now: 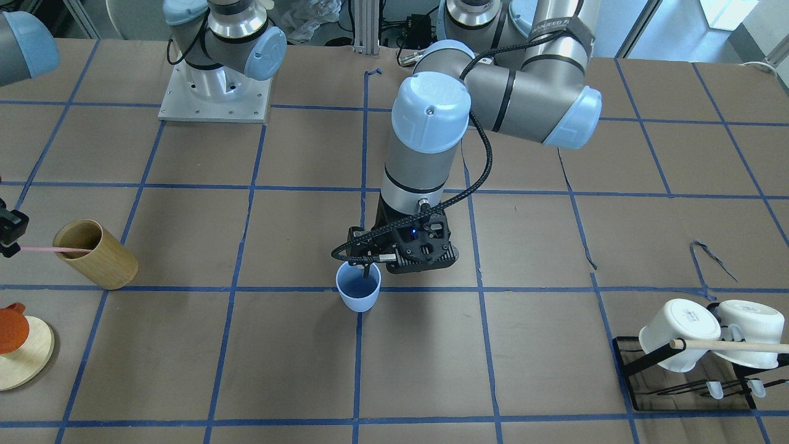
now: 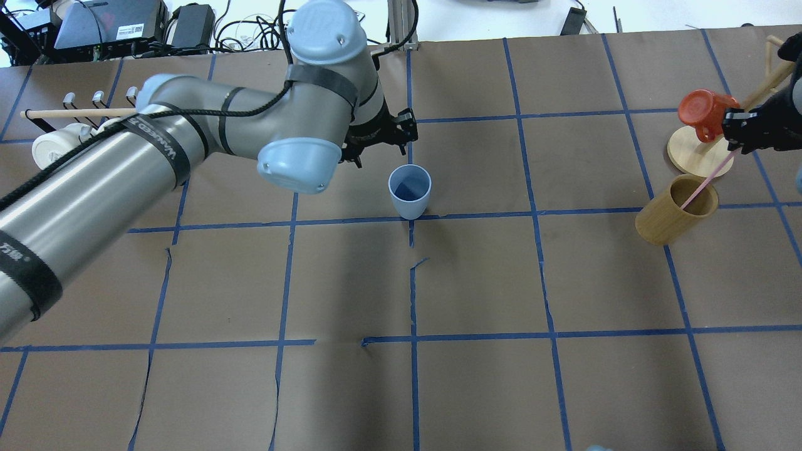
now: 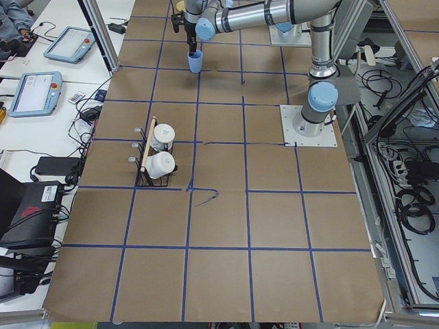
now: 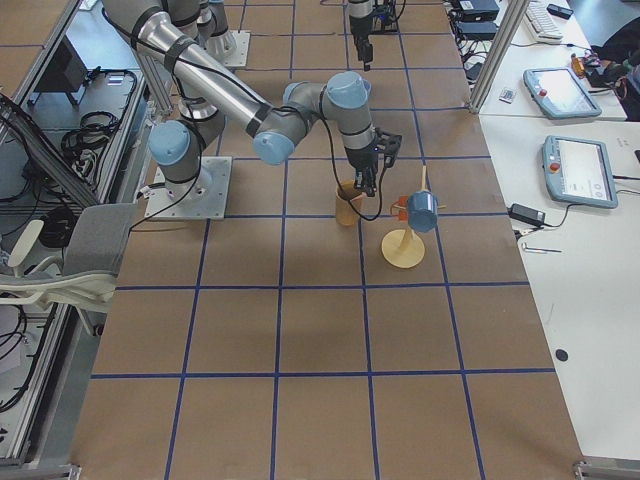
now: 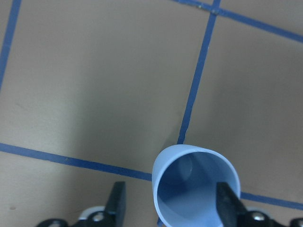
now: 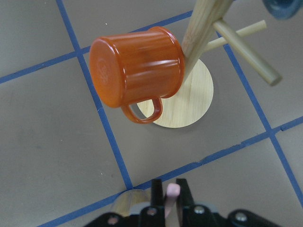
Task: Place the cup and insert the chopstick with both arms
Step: 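Release the cup and raise left arm while right gripper grasps pink chopstick, then pull the pink chopstick up out of the wooden holder with the right gripper, then carry the chopstick over the blue cup and lower it inside with the right gripper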
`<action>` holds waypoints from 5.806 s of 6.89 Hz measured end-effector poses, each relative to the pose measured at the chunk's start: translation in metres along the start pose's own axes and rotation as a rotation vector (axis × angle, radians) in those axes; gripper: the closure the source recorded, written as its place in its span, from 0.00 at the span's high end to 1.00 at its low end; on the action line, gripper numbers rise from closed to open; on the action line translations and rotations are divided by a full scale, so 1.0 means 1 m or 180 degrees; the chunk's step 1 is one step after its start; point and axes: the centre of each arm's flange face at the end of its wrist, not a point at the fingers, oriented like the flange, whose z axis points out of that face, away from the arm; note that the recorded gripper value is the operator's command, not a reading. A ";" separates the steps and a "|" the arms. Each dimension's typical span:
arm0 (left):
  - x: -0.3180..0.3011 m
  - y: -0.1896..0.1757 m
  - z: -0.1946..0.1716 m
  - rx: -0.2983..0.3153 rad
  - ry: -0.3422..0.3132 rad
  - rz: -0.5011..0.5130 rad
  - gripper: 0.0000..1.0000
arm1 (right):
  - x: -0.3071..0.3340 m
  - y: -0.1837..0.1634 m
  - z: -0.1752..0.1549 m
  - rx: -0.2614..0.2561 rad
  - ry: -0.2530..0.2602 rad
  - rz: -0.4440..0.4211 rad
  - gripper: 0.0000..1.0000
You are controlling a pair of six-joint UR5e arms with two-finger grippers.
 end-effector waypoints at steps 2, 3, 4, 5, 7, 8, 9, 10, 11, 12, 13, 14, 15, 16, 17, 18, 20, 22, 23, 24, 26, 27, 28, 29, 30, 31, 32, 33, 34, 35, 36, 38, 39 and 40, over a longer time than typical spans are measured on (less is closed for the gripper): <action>-0.066 -0.035 -0.064 0.0007 -0.0078 0.0514 1.00 | 0.000 -0.003 -0.004 0.0021 -0.0013 0.0017 0.06; -0.118 -0.042 -0.097 -0.0105 -0.0146 0.0693 1.00 | -0.001 -0.006 -0.009 0.0048 -0.0047 0.0032 0.03; -0.153 -0.035 -0.128 -0.0175 -0.0187 0.0782 1.00 | -0.003 -0.008 -0.012 0.0071 -0.0098 0.0041 0.00; -0.166 -0.020 -0.153 -0.0183 -0.0207 0.0816 1.00 | -0.005 -0.008 -0.012 0.0085 -0.0176 0.0047 0.00; -0.175 0.001 -0.165 -0.0193 -0.0216 0.0808 1.00 | -0.010 -0.009 -0.013 0.0104 -0.0321 0.0054 0.00; -0.175 0.009 -0.165 -0.0211 -0.0203 0.0781 1.00 | -0.011 -0.009 -0.013 0.0109 -0.0349 0.0059 0.00; -0.176 0.013 -0.163 -0.0218 -0.0179 0.0757 1.00 | -0.011 -0.009 -0.015 0.0104 -0.0364 0.0073 0.00; -0.177 0.013 -0.164 -0.0202 -0.0171 0.0742 1.00 | -0.011 -0.009 -0.017 0.0079 -0.0371 0.0092 0.00; -0.178 0.012 -0.165 -0.0186 -0.0176 0.0733 1.00 | -0.011 -0.009 -0.023 0.0045 -0.0377 0.0111 0.00; -0.179 0.013 -0.164 -0.0184 -0.0185 0.0721 1.00 | -0.011 -0.008 -0.030 0.0004 -0.0381 0.0128 0.00; -0.180 0.014 -0.162 -0.0194 -0.0186 0.0705 1.00 | -0.011 -0.006 -0.040 -0.0047 -0.0377 0.0139 0.00; -0.180 0.014 -0.161 -0.0200 -0.0183 0.0694 1.00 | -0.012 -0.002 -0.052 -0.0101 -0.0364 0.0146 0.00; -0.180 0.015 -0.160 -0.0204 -0.0180 0.0690 1.00 | -0.012 0.002 -0.065 -0.0172 -0.0350 0.0153 0.00; -0.180 0.015 -0.160 -0.0207 -0.0177 0.0689 1.00 | -0.010 0.004 -0.081 -0.0253 -0.0309 0.0159 0.00; -0.180 0.015 -0.159 -0.0210 -0.0175 0.0688 1.00 | -0.008 0.000 -0.101 -0.0317 -0.0245 0.0160 0.00; -0.180 0.015 -0.159 -0.0210 -0.0172 0.0688 1.00 | -0.006 -0.009 -0.127 -0.0349 -0.0209 0.0156 0.00; -0.180 0.014 -0.159 -0.0214 -0.0171 0.0685 1.00 | -0.007 -0.027 -0.182 -0.0316 -0.0205 0.0136 0.00; -0.181 0.014 -0.159 -0.0215 -0.0176 0.0688 1.00 | -0.034 -0.034 -0.219 -0.0205 -0.0273 -0.0022 0.00; -0.181 0.014 -0.160 -0.0213 -0.0177 0.0688 1.00 | -0.063 -0.034 -0.229 -0.0128 -0.0322 -0.0075 0.00; -0.181 0.015 -0.160 -0.0212 -0.0178 0.0691 1.00 | -0.097 -0.032 -0.234 -0.0029 -0.0388 -0.0042 0.00; -0.181 0.014 -0.160 -0.0213 -0.0184 0.0694 1.00 | -0.185 -0.025 -0.230 0.0219 -0.0521 -0.0076 0.00; -0.181 0.014 -0.160 -0.0212 -0.0189 0.0695 1.00 | -0.231 -0.019 -0.224 0.0392 -0.0521 -0.0171 0.00; -0.181 0.014 -0.160 -0.0211 -0.0192 0.0696 1.00 | -0.279 -0.005 -0.217 0.0539 -0.0492 -0.0268 0.00; -0.181 0.014 -0.160 -0.0212 -0.0193 0.0694 1.00 | -0.329 0.018 -0.210 0.0649 -0.0457 -0.0310 0.00; -0.181 0.014 -0.160 -0.0213 -0.0191 0.0692 1.00 | -0.372 0.044 -0.203 0.0708 -0.0431 -0.0351 0.00; -0.181 0.014 -0.159 -0.0216 -0.0189 0.0690 1.00 | -0.408 0.071 -0.197 0.0747 -0.0402 -0.0432 0.00; -0.181 0.014 -0.159 -0.0217 -0.0185 0.0686 1.00 | -0.435 0.089 -0.188 0.0808 -0.0403 -0.0447 0.00; -0.181 0.014 -0.159 -0.0217 -0.0179 0.0687 1.00 | -0.453 0.100 -0.178 0.0862 -0.0446 -0.0374 0.00; -0.181 0.014 -0.159 -0.0217 -0.0174 0.0686 1.00 | -0.462 0.106 -0.172 0.0878 -0.0480 -0.0289 0.00; -0.182 0.014 -0.159 -0.0219 -0.0173 0.0684 1.00 | -0.465 0.111 -0.166 0.0858 -0.0493 -0.0184 0.00; -0.182 0.014 -0.158 -0.0220 -0.0172 0.0684 1.00 | -0.466 0.116 -0.161 0.0827 -0.0487 -0.0121 0.00; -0.183 0.013 -0.159 -0.0217 -0.0173 0.0678 1.00 | -0.465 0.123 -0.152 0.0799 -0.0403 -0.0099 0.00; -0.183 0.013 -0.159 -0.0217 -0.0173 0.0678 1.00 | -0.463 0.127 -0.146 0.0787 -0.0361 -0.0092 0.00; -0.183 0.013 -0.159 -0.0213 -0.0172 0.0675 1.00 | -0.462 0.129 -0.143 0.0778 -0.0349 -0.0064 0.32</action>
